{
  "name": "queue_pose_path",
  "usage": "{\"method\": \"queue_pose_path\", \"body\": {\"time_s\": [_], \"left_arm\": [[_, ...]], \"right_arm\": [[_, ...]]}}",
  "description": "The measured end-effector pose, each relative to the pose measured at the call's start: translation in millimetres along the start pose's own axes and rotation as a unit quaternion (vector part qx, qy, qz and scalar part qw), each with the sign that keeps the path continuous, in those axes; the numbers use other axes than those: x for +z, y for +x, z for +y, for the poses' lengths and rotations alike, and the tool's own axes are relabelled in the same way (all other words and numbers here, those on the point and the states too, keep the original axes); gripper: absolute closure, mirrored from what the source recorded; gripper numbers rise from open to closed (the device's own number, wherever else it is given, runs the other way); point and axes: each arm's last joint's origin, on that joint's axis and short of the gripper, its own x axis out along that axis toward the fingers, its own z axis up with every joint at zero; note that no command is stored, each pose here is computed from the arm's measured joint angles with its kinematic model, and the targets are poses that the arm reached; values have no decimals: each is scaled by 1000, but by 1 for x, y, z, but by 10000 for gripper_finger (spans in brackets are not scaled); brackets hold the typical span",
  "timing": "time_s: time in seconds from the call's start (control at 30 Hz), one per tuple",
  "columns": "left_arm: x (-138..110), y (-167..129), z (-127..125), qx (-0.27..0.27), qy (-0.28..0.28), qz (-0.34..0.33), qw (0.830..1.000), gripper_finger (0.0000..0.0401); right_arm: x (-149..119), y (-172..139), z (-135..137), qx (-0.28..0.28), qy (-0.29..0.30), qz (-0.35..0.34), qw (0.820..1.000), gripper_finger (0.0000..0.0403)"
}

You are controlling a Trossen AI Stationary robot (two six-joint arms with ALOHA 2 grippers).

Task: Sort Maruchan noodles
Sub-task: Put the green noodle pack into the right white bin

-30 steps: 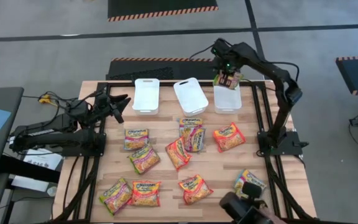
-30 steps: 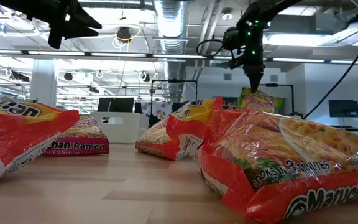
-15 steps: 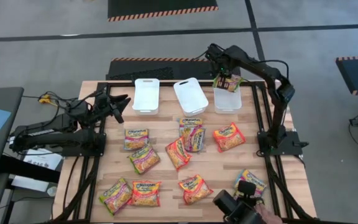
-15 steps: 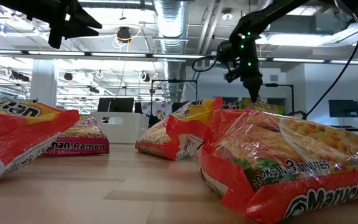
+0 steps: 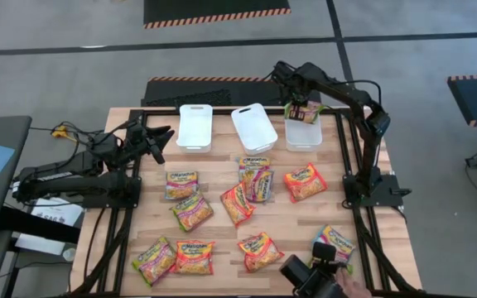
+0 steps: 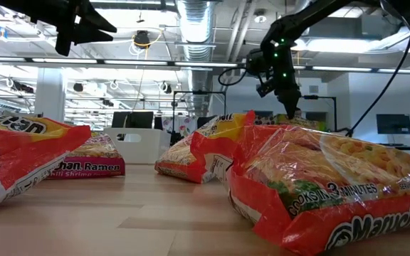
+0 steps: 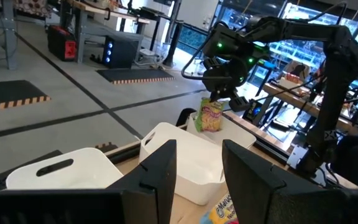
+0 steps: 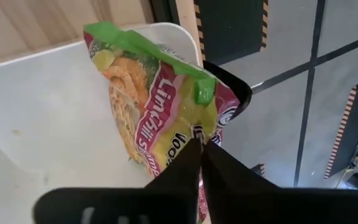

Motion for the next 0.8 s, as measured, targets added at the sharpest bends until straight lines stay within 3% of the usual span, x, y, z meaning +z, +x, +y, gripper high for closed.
{"method": "queue_pose_path", "body": {"time_s": [0.33, 0.63, 0.7, 0.8], "left_arm": [[0, 0, 0, 0, 0, 0, 1000, 287], [0, 0, 0, 0, 0, 0, 1000, 287], [0, 0, 0, 0, 0, 0, 1000, 287], [0, 0, 0, 0, 0, 0, 1000, 287]], "right_arm": [[2, -1, 0, -6, 5, -5, 1000, 280], [3, -28, -4, -14, 55, -18, 998, 253], [4, -39, -5, 16, 76, -46, 996, 253], [9, -46, -3, 118, 99, -116, 981, 256]]}}
